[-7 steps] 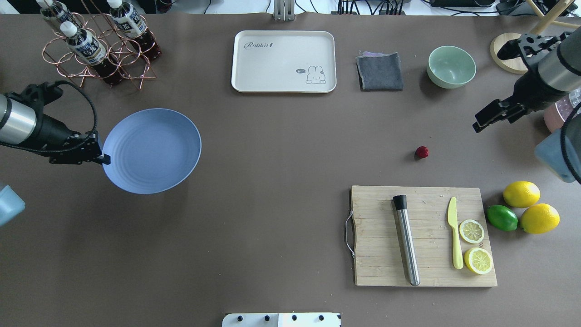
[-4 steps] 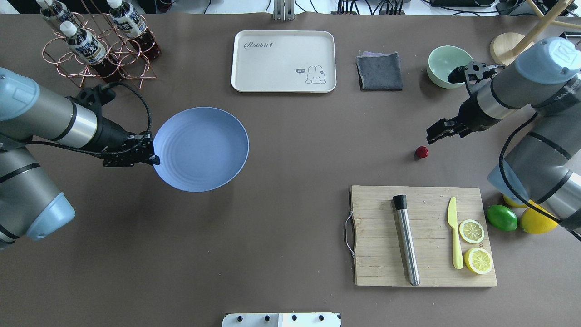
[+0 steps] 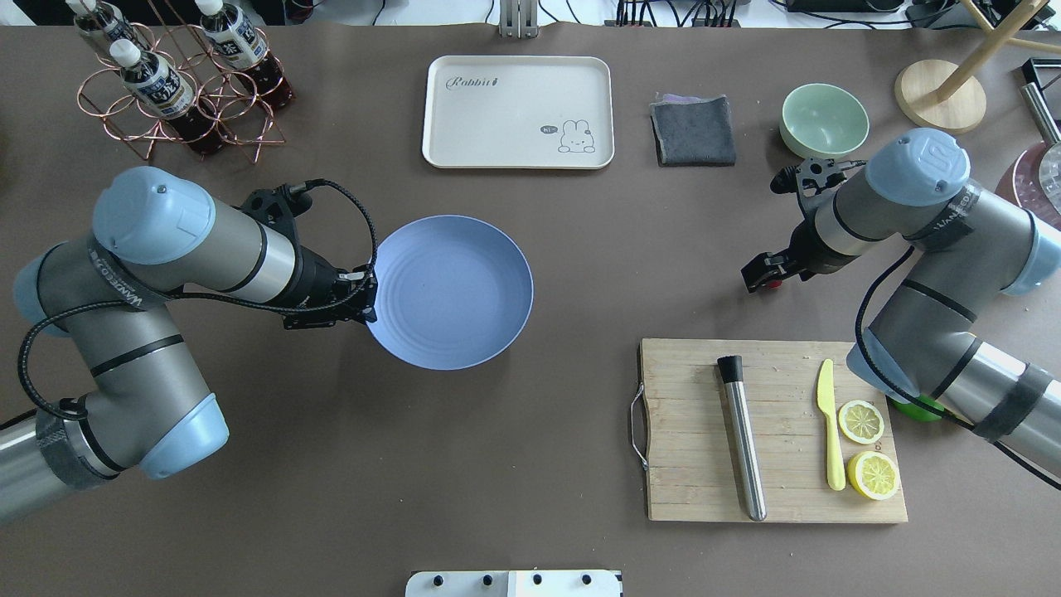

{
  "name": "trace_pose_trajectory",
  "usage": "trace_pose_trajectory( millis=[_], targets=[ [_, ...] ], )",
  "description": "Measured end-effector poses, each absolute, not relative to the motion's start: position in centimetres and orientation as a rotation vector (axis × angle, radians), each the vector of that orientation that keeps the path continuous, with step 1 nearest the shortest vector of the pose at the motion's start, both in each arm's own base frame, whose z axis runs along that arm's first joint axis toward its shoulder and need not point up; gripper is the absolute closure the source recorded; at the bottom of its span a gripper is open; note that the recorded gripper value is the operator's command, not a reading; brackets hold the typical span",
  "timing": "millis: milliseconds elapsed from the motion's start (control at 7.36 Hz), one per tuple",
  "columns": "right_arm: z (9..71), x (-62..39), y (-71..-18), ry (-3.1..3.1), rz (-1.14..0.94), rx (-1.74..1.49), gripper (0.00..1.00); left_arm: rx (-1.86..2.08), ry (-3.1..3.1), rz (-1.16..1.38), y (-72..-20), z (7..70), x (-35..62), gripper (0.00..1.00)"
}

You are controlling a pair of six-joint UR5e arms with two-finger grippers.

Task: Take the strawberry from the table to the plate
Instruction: 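Grasp the red strawberry with the right gripper while the left pushes the plate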

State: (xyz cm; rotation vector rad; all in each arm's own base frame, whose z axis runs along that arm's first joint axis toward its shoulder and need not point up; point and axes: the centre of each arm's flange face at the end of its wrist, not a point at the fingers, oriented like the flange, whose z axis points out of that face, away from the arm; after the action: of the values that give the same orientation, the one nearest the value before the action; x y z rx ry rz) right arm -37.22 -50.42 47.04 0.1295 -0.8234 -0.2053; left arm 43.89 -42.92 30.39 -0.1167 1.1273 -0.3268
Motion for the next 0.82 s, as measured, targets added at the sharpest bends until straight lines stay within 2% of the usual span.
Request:
trace_pose_trajectory(
  millis=[136,272,408,544,816],
  targets=[
    [46.7,-37.5,-50.5,-0.827,-0.209,0.134,0.88,-0.11,1.123,-0.325,-42.4,30.3,44.6,1.0],
    [46.3,-37.8,-50.7,-0.83,-0.212,0.138,1.0,-0.101,1.116,-0.318,-41.6,30.4,45.7,0.75],
    [46.0,-38.0,-50.8,-0.832,-0.215,0.143,1.0,-0.095,1.111,-0.312,-40.8,30.4,46.7,0.15],
    [45.8,-38.0,-50.9,-0.832,-0.217,0.147,1.0,-0.089,1.111,-0.309,-40.3,30.2,47.5,0.03],
    [44.2,-37.7,-51.7,-0.847,-0.212,0.167,1.0,-0.084,1.12,-0.301,-39.9,29.3,48.3,0.03]
  ],
)
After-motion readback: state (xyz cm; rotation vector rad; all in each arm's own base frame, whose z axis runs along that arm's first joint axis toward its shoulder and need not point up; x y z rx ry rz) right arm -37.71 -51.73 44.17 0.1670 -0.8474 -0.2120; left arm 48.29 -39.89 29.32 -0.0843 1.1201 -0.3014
